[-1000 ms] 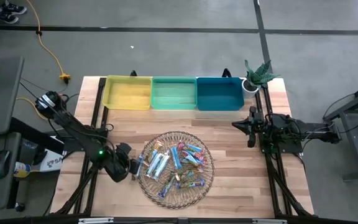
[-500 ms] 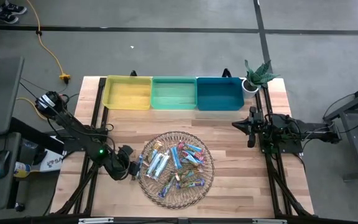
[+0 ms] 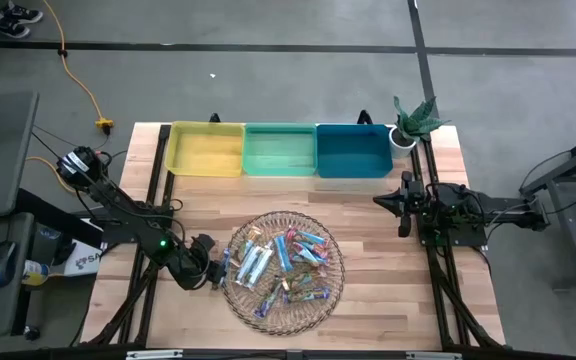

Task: Pick and place Granola Bars by type
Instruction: Put the blue granola bar into the yellow bin

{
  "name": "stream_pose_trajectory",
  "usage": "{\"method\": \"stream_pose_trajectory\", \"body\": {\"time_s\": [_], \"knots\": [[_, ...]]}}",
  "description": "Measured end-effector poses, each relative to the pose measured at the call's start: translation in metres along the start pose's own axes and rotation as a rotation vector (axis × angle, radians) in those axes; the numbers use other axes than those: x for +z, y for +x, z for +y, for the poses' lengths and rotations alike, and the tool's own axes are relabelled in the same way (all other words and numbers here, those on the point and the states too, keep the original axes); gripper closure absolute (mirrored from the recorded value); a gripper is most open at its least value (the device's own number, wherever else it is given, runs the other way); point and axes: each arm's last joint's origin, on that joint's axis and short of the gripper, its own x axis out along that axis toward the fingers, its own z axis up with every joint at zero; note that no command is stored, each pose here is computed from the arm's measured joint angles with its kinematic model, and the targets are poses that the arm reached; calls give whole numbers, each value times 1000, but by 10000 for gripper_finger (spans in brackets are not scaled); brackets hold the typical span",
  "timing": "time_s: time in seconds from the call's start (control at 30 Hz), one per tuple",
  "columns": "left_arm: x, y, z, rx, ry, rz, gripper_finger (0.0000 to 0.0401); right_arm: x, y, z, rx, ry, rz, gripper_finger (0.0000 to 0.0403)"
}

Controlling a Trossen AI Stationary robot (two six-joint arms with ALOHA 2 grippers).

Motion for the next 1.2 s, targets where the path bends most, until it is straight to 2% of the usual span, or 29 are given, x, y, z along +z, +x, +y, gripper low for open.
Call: {"method": "stream_pose_trajectory", "body": {"time_s": [0.9, 1.0, 1.2], "knots": [[-2, 10, 4, 44, -49, -35, 190, 0, 0, 0, 0, 0, 0, 402], [-2, 10, 4, 47, -45, -33, 208, 0, 0, 0, 0, 0, 0, 402], [-2, 10, 5, 52, -39, -30, 272, 0, 0, 0, 0, 0, 1, 402]]}}
